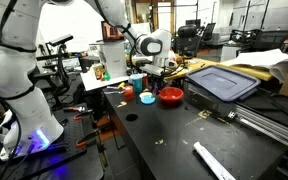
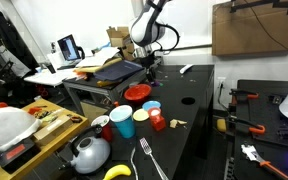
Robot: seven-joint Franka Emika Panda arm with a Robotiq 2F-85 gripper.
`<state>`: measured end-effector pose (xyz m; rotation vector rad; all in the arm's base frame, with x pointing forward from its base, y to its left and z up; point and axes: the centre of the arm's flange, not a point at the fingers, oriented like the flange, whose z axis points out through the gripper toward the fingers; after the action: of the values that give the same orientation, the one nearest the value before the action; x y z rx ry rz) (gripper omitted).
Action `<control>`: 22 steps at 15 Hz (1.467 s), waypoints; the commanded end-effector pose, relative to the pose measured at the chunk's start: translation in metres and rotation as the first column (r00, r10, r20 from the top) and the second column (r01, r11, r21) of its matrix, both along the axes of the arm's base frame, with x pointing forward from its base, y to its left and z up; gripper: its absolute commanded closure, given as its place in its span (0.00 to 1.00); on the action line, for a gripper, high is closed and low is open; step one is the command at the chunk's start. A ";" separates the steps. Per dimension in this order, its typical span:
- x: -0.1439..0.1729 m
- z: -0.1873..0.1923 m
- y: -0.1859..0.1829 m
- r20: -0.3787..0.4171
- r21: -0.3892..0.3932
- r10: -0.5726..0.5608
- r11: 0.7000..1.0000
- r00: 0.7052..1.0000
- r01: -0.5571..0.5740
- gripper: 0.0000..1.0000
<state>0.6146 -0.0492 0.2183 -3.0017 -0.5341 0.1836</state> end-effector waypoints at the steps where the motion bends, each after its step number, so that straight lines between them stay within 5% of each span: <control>1: -0.019 0.023 0.028 -0.012 0.037 0.057 0.998 0.998 -0.056 0.87; 11: -0.054 0.036 0.072 -0.062 0.032 0.095 0.995 0.994 -0.093 0.87; 22: -0.082 0.058 0.122 -0.151 0.138 0.125 0.985 0.981 -0.104 0.87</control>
<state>0.5469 0.0583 0.2517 -2.8447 -0.6471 0.3600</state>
